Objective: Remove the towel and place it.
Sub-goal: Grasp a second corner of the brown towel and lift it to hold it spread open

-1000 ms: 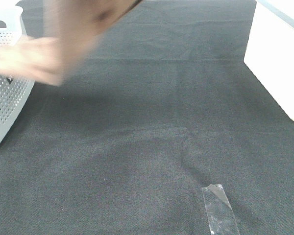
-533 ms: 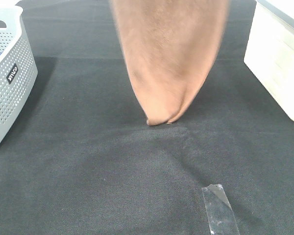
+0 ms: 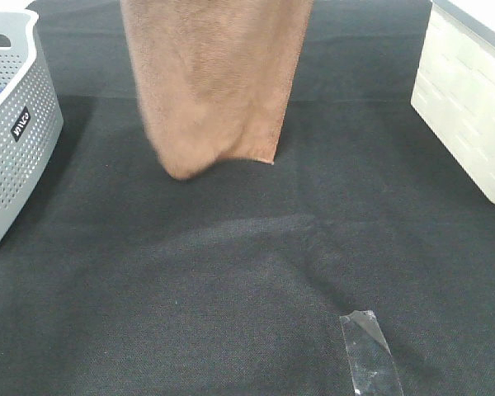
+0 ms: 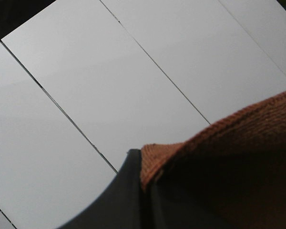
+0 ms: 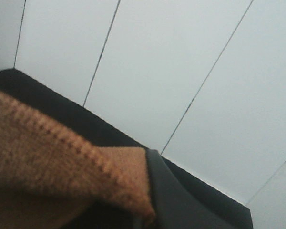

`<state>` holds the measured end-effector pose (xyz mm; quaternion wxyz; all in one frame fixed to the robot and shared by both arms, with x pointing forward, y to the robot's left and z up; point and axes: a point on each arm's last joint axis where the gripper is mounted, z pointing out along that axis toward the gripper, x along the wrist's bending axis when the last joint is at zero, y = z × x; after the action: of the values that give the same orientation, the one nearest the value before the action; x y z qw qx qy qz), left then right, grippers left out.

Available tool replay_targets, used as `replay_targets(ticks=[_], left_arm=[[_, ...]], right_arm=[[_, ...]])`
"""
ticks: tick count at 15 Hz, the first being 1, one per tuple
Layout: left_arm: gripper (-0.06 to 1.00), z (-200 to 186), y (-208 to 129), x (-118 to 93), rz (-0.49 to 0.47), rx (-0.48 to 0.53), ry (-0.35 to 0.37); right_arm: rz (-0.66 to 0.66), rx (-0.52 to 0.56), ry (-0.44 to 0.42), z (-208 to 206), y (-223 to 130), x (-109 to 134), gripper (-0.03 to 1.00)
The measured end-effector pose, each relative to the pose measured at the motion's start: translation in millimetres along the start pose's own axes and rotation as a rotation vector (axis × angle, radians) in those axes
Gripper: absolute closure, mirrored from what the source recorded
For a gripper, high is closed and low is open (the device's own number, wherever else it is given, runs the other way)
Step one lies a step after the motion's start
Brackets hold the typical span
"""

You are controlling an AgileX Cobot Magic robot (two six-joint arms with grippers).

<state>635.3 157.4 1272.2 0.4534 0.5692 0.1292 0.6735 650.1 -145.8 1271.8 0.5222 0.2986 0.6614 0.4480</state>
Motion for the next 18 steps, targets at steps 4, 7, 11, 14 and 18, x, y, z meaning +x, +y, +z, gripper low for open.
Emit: replay_targets(ticks=[4,7,11,14,18], left_arm=[[0.94,25,-25,0,0.016,-0.078,0.083],[0.94,46,-37,-8,0.019,-0.110,0.109],[0.94,69,-58,-25,0.020,-0.131,0.126],[0.94,79,-66,-31,0.022,-0.155,0.147],[0.94,82,-82,-26,0.011,-0.142,0.165]], right_arm=[[0.046,-0.173,-0.033,14,4,3,0.97],[0.047,-0.245,-0.048,19,5,5,0.97],[0.046,-0.256,-0.071,40,-16,3,0.97],[0.047,-0.283,-0.087,53,-30,2,0.97],[0.048,-0.286,-0.088,59,-35,3,0.97]])
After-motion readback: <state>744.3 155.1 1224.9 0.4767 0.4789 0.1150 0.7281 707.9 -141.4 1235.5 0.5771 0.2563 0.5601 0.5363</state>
